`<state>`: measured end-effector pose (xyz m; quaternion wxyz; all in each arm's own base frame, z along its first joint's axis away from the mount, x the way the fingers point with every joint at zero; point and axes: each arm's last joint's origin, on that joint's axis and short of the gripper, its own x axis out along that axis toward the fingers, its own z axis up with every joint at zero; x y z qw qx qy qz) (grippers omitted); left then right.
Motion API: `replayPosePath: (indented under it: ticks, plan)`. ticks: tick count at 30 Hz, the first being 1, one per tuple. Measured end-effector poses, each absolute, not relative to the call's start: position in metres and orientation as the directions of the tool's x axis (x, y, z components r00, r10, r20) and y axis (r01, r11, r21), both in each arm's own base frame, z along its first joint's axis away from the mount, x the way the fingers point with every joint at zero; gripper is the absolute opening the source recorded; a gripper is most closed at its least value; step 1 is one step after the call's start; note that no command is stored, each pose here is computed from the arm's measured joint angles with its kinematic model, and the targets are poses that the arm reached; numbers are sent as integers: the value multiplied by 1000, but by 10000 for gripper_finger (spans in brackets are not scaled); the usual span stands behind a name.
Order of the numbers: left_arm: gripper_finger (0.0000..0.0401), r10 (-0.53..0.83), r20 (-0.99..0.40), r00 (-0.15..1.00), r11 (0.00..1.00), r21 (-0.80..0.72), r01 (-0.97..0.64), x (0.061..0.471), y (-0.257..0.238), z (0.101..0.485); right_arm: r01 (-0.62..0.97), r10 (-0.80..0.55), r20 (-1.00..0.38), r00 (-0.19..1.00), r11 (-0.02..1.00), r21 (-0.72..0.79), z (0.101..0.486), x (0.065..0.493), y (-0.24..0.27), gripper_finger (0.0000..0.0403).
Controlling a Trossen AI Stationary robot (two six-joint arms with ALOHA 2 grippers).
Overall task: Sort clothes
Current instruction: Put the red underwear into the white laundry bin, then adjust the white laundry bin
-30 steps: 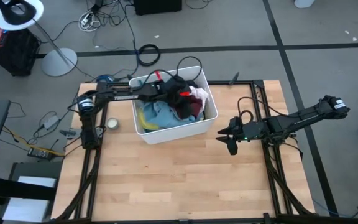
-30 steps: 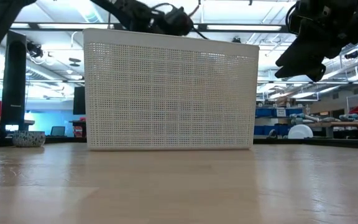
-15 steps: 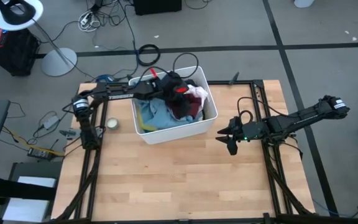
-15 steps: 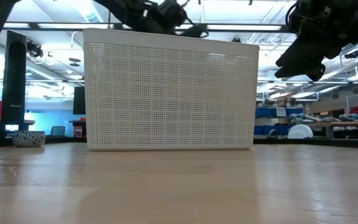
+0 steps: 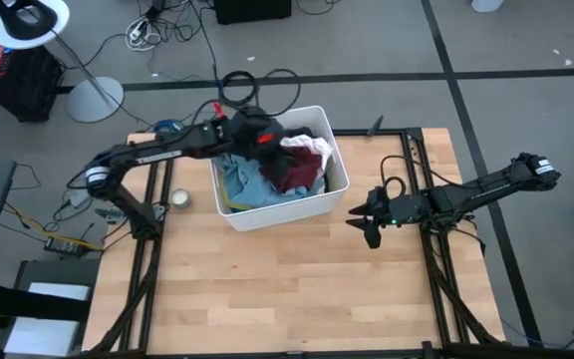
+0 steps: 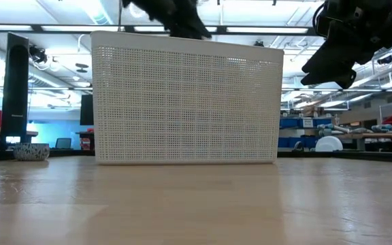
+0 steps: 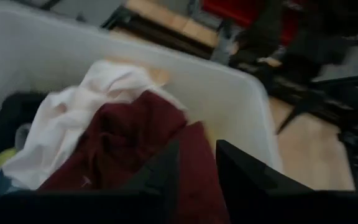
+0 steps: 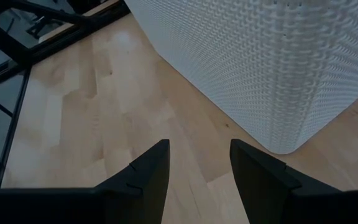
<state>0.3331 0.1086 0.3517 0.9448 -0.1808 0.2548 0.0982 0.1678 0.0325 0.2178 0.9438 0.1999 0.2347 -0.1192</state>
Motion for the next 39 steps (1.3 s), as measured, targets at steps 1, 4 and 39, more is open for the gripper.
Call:
replayPosePath:
  ticks: [1,4,39]
  plan:
    - [111,88,-504,859,923,-282,-260,330,104,357,319,-131,-491,861,892,321,218,168,33,171]
    - [111,63,-490,870,935,-276,-223,316,89,373,319,-131,-491,861,892,322,218,168,33,171]
    - [111,308,-640,704,946,124,-301,217,-78,358,323,-131,-492,861,888,328,217,168,33,171]
